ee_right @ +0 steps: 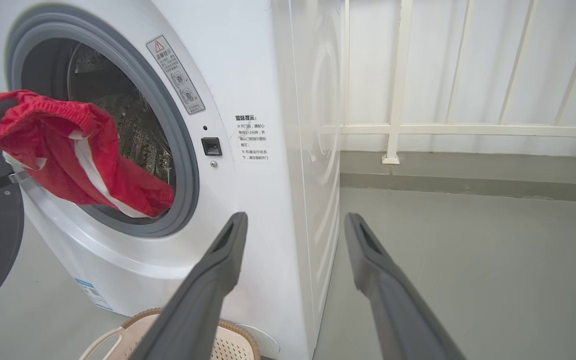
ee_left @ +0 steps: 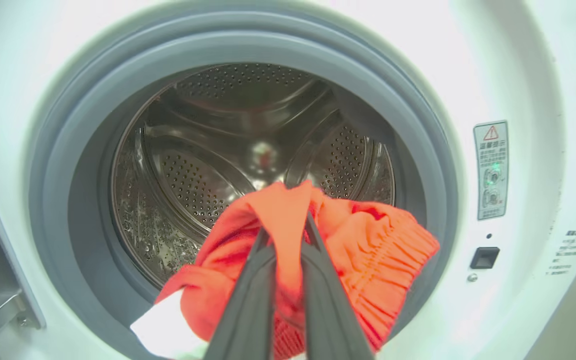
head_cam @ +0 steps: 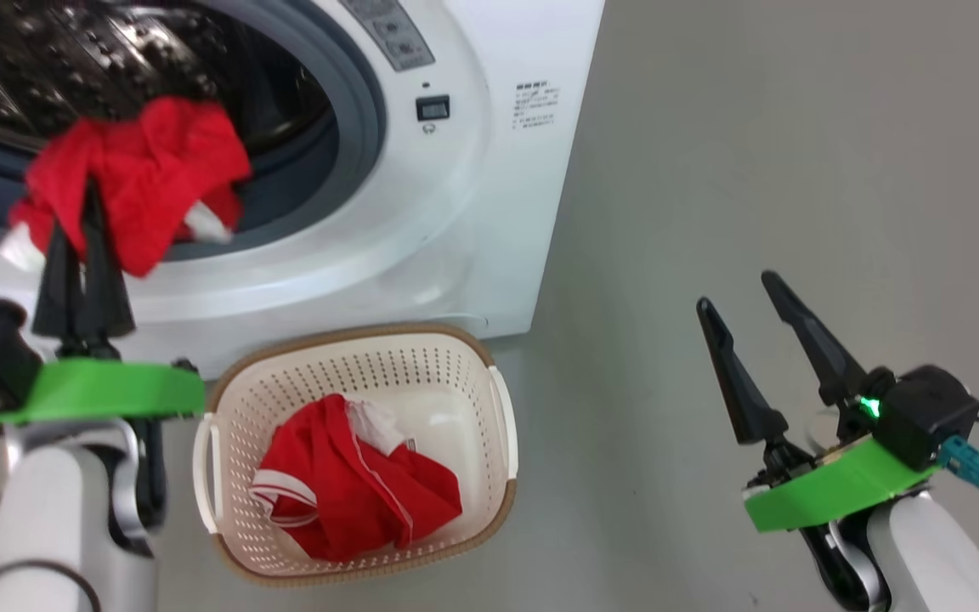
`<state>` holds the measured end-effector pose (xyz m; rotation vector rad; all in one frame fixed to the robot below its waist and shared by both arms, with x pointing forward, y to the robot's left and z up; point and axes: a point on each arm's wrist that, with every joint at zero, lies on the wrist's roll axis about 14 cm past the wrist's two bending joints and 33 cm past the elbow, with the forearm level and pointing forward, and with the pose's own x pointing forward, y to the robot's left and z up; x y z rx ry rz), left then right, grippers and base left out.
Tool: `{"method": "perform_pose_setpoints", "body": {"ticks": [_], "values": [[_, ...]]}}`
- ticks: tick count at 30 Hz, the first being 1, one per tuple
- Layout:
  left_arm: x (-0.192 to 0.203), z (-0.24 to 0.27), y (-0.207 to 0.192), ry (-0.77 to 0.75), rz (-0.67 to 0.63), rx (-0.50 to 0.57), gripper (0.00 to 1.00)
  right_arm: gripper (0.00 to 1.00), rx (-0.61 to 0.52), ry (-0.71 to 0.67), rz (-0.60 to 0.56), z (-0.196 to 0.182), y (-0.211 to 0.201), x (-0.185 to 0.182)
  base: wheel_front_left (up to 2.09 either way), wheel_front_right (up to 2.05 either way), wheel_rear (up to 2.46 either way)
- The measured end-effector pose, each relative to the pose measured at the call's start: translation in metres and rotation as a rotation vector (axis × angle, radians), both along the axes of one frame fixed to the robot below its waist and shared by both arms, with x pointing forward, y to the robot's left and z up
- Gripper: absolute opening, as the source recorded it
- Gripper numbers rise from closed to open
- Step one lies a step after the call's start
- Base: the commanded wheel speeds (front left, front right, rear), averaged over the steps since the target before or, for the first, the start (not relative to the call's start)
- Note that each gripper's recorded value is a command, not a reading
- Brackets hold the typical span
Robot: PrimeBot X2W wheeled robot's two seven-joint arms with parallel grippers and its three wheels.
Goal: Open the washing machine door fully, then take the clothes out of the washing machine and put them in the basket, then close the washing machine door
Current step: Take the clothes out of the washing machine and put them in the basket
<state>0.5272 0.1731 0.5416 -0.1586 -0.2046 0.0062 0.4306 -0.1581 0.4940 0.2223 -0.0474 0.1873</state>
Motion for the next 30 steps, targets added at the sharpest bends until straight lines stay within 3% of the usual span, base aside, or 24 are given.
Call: {"method": "perform_pose_setpoints", "body": {"ticks": [16, 24, 30], "values": [[-0.074, 0.041, -0.008, -0.101, -0.007, -0.008, 0.00, 1.00, 0.020, -0.035, -0.002, 0.018, 0.004, -0.030, 0.00, 0.00, 0.00], [-0.082, 0.000, -0.015, 0.031, -0.018, -0.071, 0.00, 1.00, 0.015, -0.015, -0.007, 0.011, 0.001, -0.033, 0.00, 0.00, 0.00], [-0.080, -0.063, -0.022, 0.218, -0.031, -0.098, 0.00, 1.00, 0.012, 0.023, -0.015, -0.003, -0.002, -0.029, 0.00, 0.00, 0.00]]}}
